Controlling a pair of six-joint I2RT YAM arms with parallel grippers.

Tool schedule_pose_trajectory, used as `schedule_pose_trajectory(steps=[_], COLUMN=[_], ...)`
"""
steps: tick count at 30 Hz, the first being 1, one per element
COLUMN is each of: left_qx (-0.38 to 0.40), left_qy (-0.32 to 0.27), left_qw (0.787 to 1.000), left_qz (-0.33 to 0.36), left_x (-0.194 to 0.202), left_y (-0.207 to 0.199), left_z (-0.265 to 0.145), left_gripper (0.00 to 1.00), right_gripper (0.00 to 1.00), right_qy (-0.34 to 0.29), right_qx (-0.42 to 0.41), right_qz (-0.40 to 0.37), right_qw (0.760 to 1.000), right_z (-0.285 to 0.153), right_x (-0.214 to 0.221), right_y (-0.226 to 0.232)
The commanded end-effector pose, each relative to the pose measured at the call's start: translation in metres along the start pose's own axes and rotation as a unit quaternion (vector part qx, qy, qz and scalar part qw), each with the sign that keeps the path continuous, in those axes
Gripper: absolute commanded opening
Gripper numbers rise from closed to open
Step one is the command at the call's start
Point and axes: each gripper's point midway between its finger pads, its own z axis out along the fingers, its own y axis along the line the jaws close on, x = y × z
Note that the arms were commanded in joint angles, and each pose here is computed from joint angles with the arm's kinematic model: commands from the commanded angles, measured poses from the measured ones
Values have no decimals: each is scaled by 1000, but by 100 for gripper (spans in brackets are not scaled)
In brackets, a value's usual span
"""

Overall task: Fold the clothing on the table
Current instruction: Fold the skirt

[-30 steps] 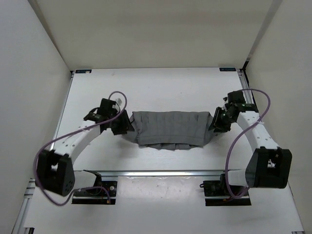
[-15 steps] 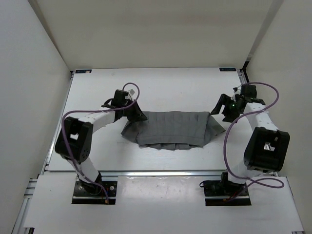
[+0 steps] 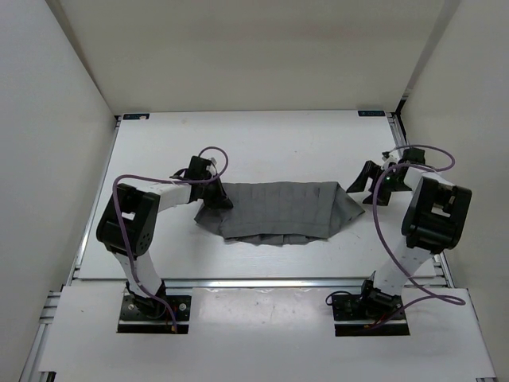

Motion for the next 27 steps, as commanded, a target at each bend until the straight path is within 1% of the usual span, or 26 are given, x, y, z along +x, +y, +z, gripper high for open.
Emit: schedule_pose_trajectory(steps=[1, 5, 6, 10, 14, 15, 16, 18, 20, 21, 22, 23, 24, 25, 26, 27], left_qx=[-28, -40, -44, -45, -43, -43, -42, -35, -36, -38, -35, -35, -31, -34, -33, -28], left_qy=[-19, -26, -19, -24, -22, -25, -24, -29, -29, -25, -29, -30, -30, -25, -27, -19], left_qw=[999, 999, 999, 999, 999, 999, 999, 999, 999, 999, 999, 999, 999, 999, 999, 999], left_qz=[5, -3, -5, -8, -9, -8, -8, -8, -12, -14, -11, -13, -11, -13, -8, -1], left_x=[-9, -18, -13, -15, -13, -15, -14, -16, -16, -12, -14, -14, -13, -10, -9, -3], left_y=[19, 31, 35, 37, 35, 34, 33, 28, 29, 31, 30, 32, 27, 30, 28, 23], left_z=[-12, -17, -16, -18, -16, -16, -16, -18, -16, -16, -16, -17, -17, -16, -17, -17], left_gripper=[7, 7, 7, 7, 7, 8, 8, 8, 8, 8, 8, 8, 7, 8, 8, 8], right_gripper=[88, 88, 88, 87, 87, 86, 85, 81, 72, 63, 58, 39, 13, 4, 0, 1], right_qy=[5, 24, 27, 49, 88, 103, 104, 131, 151, 158, 171, 175, 175, 176, 163, 151], right_qx=[-80, -140, -161, -230, -249, -254, -258, -257, -254, -252, -238, -232, -218, -213, -195, -192], right_qz=[-38, -25, -29, -38, -66, -68, -78, -91, -99, -116, -100, -106, -106, -104, -98, -92], right_qw=[996, 990, 986, 971, 962, 959, 957, 953, 950, 948, 951, 951, 954, 955, 962, 965], right_z=[9, 19, 20, 24, 39, 44, 45, 50, 54, 54, 55, 55, 55, 53, 52, 46], right_x=[-2, 8, 10, 21, 47, 57, 61, 83, 104, 114, 125, 135, 141, 145, 143, 139], right_y=[16, 30, 35, 67, 93, 99, 105, 117, 124, 130, 127, 129, 128, 128, 122, 119])
